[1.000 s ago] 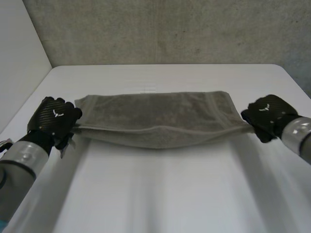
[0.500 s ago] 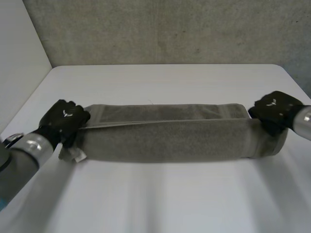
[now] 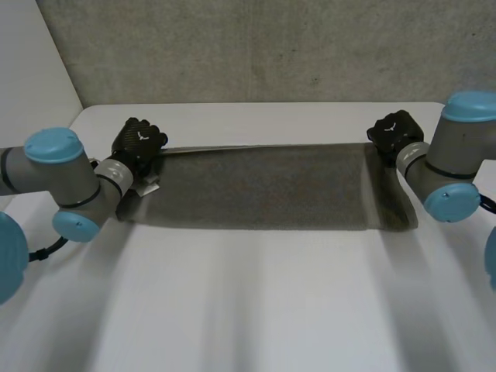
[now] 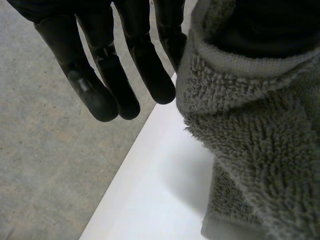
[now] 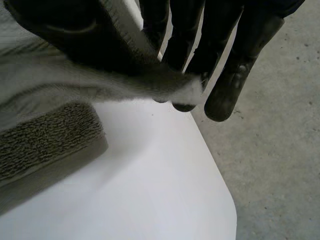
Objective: Fold the towel.
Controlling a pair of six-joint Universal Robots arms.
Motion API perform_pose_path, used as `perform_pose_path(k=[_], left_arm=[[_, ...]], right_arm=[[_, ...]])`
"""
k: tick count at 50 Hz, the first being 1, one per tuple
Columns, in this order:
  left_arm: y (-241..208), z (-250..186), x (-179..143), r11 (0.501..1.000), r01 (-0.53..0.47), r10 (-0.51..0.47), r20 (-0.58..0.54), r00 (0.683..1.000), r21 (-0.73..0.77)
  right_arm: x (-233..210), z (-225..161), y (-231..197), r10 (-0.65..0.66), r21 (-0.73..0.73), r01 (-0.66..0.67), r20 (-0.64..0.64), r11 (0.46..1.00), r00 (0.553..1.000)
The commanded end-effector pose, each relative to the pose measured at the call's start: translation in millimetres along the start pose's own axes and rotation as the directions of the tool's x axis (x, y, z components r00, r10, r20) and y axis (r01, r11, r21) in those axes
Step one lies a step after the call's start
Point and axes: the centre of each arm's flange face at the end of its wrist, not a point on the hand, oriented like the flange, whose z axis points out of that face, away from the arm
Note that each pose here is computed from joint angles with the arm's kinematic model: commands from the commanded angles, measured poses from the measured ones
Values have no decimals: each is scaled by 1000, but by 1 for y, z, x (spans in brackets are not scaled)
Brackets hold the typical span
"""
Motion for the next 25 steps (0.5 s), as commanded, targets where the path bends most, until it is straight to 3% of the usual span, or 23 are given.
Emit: perform_pose_path(k=[1, 7, 12, 20, 22, 25], left_arm=[[0, 6, 16, 1000, 3, -2, -22, 1000, 10], [-16, 2, 21, 999, 7, -6, -37, 999, 32], [-36, -8, 8, 999, 14, -12, -32, 999, 47], [-65, -28, -13, 978, 200, -198, -37, 980, 57], [-71, -32, -17, 953, 298, -296, -41, 954, 60], [-70, -32, -18, 935, 351, -349, -42, 936, 55]], right_arm=[[-15, 8, 4, -6, -16, 5, -21, 1000, 1000], [-12, 8, -1, -1, -10, 0, -47, 1000, 999], [4, 2, -20, -9, 81, 13, -49, 997, 999], [1, -14, -31, -19, 155, 9, 62, 988, 998], [0, -22, -33, -19, 165, 3, 94, 986, 995], [3, -26, -39, -33, 189, 15, 91, 982, 995]])
